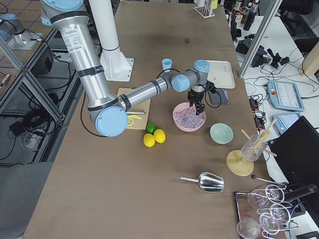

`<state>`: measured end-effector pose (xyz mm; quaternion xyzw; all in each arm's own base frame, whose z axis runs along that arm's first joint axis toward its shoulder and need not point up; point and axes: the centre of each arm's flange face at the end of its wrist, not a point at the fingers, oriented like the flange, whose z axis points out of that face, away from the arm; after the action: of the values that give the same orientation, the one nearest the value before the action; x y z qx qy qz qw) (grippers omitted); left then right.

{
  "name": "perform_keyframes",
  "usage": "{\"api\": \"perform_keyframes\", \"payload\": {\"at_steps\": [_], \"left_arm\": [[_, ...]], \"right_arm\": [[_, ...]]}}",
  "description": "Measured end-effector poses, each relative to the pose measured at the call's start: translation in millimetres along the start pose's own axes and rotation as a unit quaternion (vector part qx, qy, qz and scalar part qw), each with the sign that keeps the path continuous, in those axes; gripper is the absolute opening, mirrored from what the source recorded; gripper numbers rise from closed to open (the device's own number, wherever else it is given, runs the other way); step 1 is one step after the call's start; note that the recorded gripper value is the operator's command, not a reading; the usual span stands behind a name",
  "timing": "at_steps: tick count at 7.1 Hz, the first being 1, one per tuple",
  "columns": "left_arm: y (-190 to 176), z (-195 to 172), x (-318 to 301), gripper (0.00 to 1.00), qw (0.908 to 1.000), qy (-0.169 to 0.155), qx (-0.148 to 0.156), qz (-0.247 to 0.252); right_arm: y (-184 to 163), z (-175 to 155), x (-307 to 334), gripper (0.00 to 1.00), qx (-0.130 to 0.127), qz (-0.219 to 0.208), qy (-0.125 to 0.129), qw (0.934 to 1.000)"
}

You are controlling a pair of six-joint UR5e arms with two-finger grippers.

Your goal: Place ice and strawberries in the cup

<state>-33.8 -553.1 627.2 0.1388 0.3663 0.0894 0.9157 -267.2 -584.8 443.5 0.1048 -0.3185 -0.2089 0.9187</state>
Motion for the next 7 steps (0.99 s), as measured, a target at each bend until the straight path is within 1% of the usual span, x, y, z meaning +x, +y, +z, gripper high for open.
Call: {"api": "perform_keyframes", "payload": {"at_steps": [1,2,4,6,7], "left_arm": [[-0.4,0.1,0.0,0.98,1.0,0.0,0.0,0.0],[-0.6,0.0,0.0,0.98,1.0,0.0,0.0,0.0],[-1.0,-0.2,0.5,0.98,1.0,0.0,0.0,0.001],[-2.7,-0.8,1.7,0.98,1.0,0.0,0.001,0.002],[-4.3,-1.5,2.5,0.98,1.0,0.0,0.002,0.003]], "right_arm": [[-3.6,13.4,0.5,0.8,0.017,0.001,-0.006,0.9998],[-5.3,20.6,1.2,0.8,0.028,0.0,-0.011,0.9995],[-4.4,21.2,0.6,0.81,0.036,0.003,-0.017,0.9992],[-0.1,18.7,0.5,0.79,0.036,0.008,-0.019,0.9991],[1.2,19.6,0.9,0.68,0.035,0.009,-0.018,0.9992]]}}
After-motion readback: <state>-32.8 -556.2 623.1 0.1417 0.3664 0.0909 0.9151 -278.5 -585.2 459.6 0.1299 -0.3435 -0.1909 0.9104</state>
